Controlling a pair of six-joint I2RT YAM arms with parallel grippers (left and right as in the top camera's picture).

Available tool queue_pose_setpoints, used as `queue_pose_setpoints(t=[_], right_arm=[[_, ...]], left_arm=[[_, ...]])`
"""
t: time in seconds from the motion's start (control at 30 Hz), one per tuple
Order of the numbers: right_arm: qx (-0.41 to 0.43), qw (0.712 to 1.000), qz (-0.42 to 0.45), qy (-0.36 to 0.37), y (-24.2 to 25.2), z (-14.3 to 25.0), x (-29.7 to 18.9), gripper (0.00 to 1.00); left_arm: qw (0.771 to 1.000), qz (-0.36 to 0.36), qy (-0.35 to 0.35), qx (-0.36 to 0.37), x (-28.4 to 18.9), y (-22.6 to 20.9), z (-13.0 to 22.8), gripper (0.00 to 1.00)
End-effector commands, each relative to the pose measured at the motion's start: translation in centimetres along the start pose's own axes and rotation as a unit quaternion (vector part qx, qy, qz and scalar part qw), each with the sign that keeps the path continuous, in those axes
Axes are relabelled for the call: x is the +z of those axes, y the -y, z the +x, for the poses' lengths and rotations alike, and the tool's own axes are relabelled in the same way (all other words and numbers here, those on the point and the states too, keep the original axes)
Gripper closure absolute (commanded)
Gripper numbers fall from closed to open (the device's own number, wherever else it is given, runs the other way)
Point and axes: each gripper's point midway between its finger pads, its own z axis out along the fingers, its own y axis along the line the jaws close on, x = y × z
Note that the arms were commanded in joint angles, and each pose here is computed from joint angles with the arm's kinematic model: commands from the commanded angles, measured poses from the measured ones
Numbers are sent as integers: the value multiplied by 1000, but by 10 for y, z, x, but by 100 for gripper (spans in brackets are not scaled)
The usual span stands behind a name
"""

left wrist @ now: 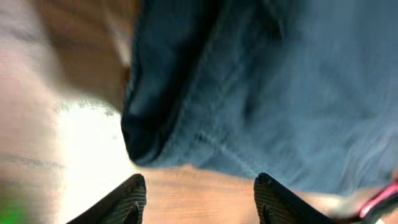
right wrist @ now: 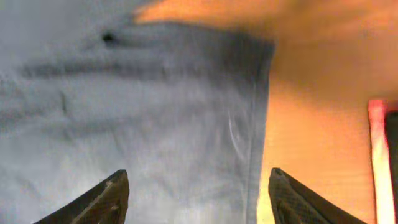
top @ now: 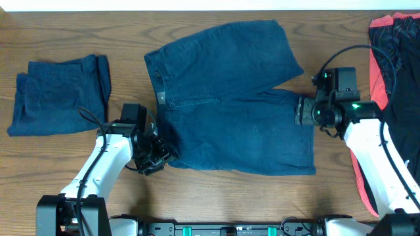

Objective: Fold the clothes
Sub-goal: 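Stretch the shorts flat, moving the right gripper down toward the front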

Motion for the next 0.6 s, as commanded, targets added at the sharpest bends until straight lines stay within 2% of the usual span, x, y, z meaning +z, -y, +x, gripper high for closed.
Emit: queue_pose_setpoints(t=[0.0, 0.27, 0.5, 0.57], right_arm=[[36, 999, 6, -23, 4, 14, -7, 31], [172, 979, 52, -100, 17, 61, -22, 23], [279, 947, 87, -135, 23, 88, -20, 17], [313, 933, 99, -145, 25, 99, -16, 11]], left_arm=[[998, -21, 27, -50, -1, -8, -9, 43], [996, -27, 18, -83, 11, -19, 0, 43], [994, -17, 29, -100, 21, -23, -2, 43], [995, -14, 34, -97, 22, -22, -5, 48]])
